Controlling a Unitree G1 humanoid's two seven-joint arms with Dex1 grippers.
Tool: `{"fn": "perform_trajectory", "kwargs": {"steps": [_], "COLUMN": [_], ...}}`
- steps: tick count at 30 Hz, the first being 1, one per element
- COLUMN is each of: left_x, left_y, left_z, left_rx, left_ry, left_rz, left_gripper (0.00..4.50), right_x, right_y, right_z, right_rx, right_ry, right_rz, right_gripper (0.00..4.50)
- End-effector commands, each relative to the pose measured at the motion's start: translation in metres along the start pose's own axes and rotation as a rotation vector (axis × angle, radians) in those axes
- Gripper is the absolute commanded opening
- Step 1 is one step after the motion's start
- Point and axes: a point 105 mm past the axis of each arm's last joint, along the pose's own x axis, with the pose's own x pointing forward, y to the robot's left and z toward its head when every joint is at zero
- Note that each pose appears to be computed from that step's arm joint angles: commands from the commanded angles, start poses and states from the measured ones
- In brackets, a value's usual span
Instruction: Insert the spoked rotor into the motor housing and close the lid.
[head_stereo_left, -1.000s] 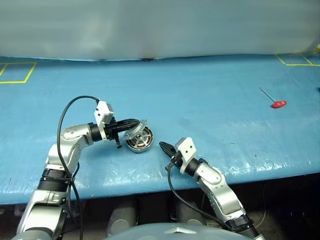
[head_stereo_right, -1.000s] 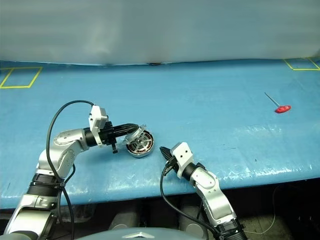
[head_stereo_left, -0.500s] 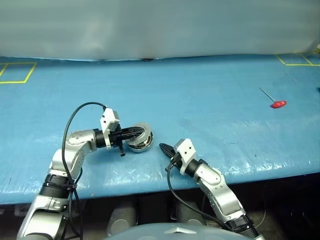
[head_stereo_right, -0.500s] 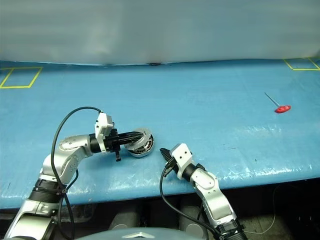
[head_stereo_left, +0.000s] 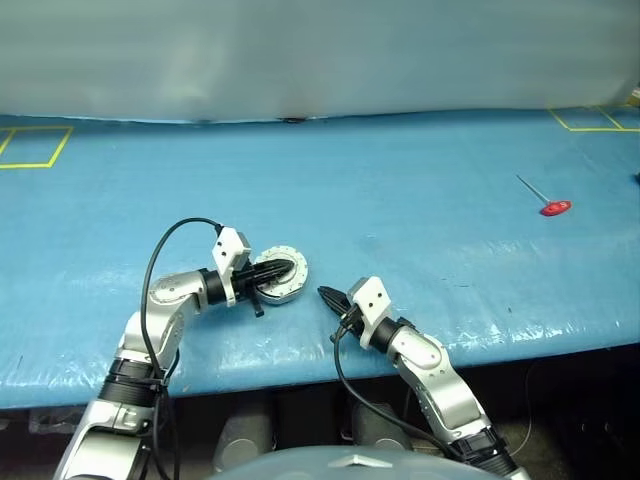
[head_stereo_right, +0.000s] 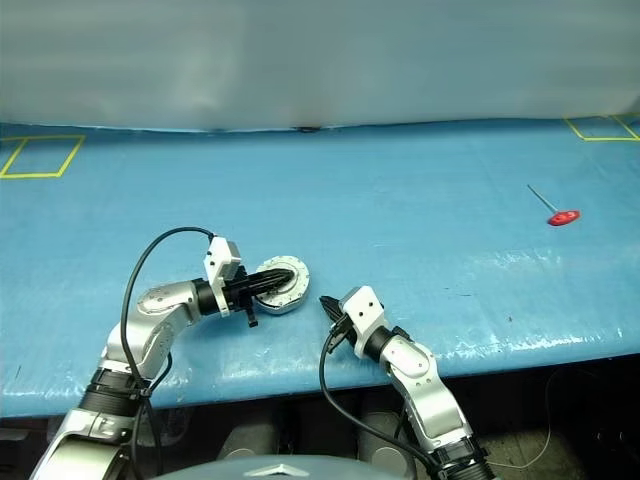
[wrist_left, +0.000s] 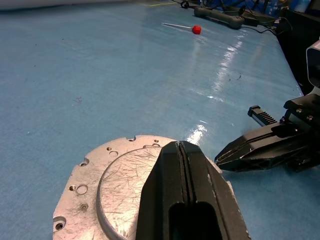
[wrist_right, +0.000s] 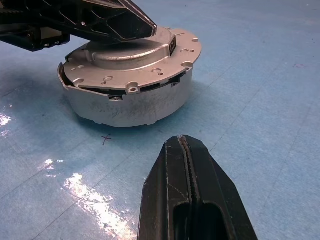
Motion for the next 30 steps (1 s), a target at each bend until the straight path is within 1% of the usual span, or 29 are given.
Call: {"fn": "perform_trajectory", "kwargs": {"steps": [1, 5, 9, 11, 13, 14, 16, 21, 25, 28, 30], "left_x": [-0.002, -0.003, -0.006, -0.009, -0.014, -0.016, -0.019, -0.031, -0.042, -0.050, -0.053], "left_y": [-0.002, -0.008, -0.014, -0.016, -0.016, -0.016, -0.018, -0.022, -0.025, -0.029, -0.033], "left_z": [-0.021, -0.018, -0.009, 0.002, 0.019, 0.027, 0.035, 0.050, 0.049, 0.035, 0.026], "left_rx": [-0.038, -0.049, -0.053, -0.058, -0.061, -0.055, -0.049, 0.002, 0.044, 0.078, 0.109], "left_ry": [0.076, 0.057, 0.013, -0.036, -0.121, -0.160, -0.195, -0.293, -0.333, -0.321, -0.299], "left_rz": [0.006, -0.009, -0.029, -0.026, 0.001, 0.017, 0.035, 0.135, 0.260, 0.385, 0.422], "left_gripper": [0.00, 0.00, 0.00, 0.00, 0.00, 0.00, 0.00, 0.00, 0.00, 0.00, 0.00], "right_x": [0.000, -0.001, -0.002, -0.002, 0.000, 0.001, 0.003, 0.012, 0.022, 0.035, 0.041], "right_y": [0.000, -0.002, -0.007, -0.011, -0.014, -0.016, -0.018, -0.021, -0.021, -0.015, -0.009], "right_z": [0.007, 0.011, 0.023, 0.033, 0.046, 0.053, 0.059, 0.077, 0.091, 0.098, 0.101], "right_rx": [0.004, 0.031, 0.065, 0.068, 0.048, 0.039, 0.032, -0.004, -0.028, -0.059, -0.064], "right_ry": [-0.020, -0.031, -0.066, -0.096, -0.130, -0.147, -0.162, -0.199, -0.226, -0.221, -0.216], "right_rz": [-0.005, -0.013, -0.018, -0.014, -0.006, -0.002, 0.003, 0.023, 0.057, 0.123, 0.164], "right_gripper": [0.02, 0.02, 0.02, 0.02, 0.02, 0.19, 0.56, 2.19, 3.52, 4.46, 4.49]}}
